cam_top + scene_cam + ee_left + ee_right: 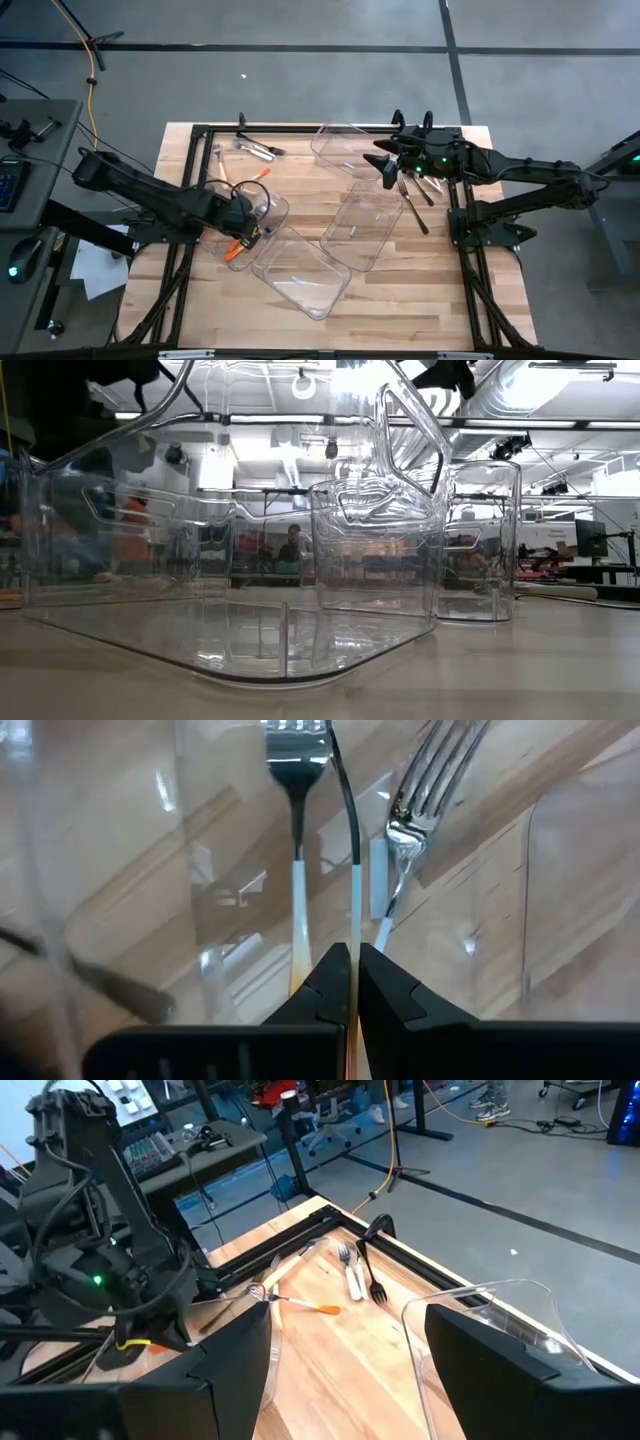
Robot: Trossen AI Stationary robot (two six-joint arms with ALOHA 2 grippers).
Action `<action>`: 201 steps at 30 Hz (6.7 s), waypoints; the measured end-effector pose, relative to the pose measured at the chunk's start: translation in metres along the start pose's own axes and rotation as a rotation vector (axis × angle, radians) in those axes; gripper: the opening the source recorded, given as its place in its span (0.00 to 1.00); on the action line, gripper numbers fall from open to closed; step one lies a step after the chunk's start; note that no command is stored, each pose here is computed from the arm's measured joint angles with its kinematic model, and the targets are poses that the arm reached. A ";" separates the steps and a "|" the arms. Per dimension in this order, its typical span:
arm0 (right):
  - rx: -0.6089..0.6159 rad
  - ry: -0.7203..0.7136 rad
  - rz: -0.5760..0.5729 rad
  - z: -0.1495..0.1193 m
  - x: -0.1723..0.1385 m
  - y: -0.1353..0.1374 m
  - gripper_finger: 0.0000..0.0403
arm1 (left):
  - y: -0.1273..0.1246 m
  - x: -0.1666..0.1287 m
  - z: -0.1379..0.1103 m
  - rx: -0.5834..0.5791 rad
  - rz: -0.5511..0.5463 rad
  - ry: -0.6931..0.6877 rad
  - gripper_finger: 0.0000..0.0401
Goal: Sort silverware by color (type)
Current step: Put the orange fork into the middle left transparent bin
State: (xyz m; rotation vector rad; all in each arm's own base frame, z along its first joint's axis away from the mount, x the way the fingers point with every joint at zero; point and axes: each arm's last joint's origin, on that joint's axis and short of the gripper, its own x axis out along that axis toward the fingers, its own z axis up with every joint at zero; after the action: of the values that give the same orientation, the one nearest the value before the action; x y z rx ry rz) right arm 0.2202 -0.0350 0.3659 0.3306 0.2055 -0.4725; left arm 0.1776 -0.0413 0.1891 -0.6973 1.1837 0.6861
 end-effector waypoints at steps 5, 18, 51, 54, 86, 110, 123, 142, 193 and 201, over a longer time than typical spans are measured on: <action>-0.002 0.005 -0.002 0.000 0.000 0.000 0.62 | -0.005 0.013 0.002 0.032 0.038 0.051 0.00; -0.005 0.013 -0.004 -0.001 0.000 0.000 0.62 | -0.008 0.032 0.012 0.042 0.065 0.077 0.01; -0.016 0.025 -0.007 -0.002 0.000 -0.001 0.62 | 0.037 -0.082 0.048 -0.146 -0.293 -0.087 0.43; -0.016 0.024 -0.007 -0.002 0.000 -0.001 0.62 | 0.046 -0.119 0.056 -0.115 -0.370 -0.307 0.43; -0.070 -0.019 0.039 0.002 0.000 0.002 0.62 | 0.019 -0.168 0.097 0.315 -0.679 -1.321 0.43; -0.096 -0.021 0.037 0.003 0.000 0.002 0.62 | 0.050 -0.170 0.140 -0.115 -0.231 -1.052 0.43; -0.086 -0.022 0.035 0.003 0.000 0.002 0.62 | 0.097 -0.065 0.189 -0.185 0.100 -0.086 0.43; -0.047 -0.007 0.033 0.001 0.000 0.001 0.62 | 0.104 0.052 0.199 -0.247 0.151 0.296 0.43; 0.002 -0.004 0.033 0.001 0.000 0.001 0.62 | 0.127 0.064 0.219 0.055 0.136 0.183 0.43; 0.005 -0.004 0.032 0.001 0.000 0.001 0.62 | 0.139 0.063 0.221 0.055 0.088 0.189 0.43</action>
State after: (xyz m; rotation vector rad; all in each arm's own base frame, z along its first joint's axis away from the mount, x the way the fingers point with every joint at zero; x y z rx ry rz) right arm 0.2210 -0.0343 0.3673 0.3369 0.1945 -0.4417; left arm 0.2099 0.2236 0.1617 -0.6778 1.4087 0.6688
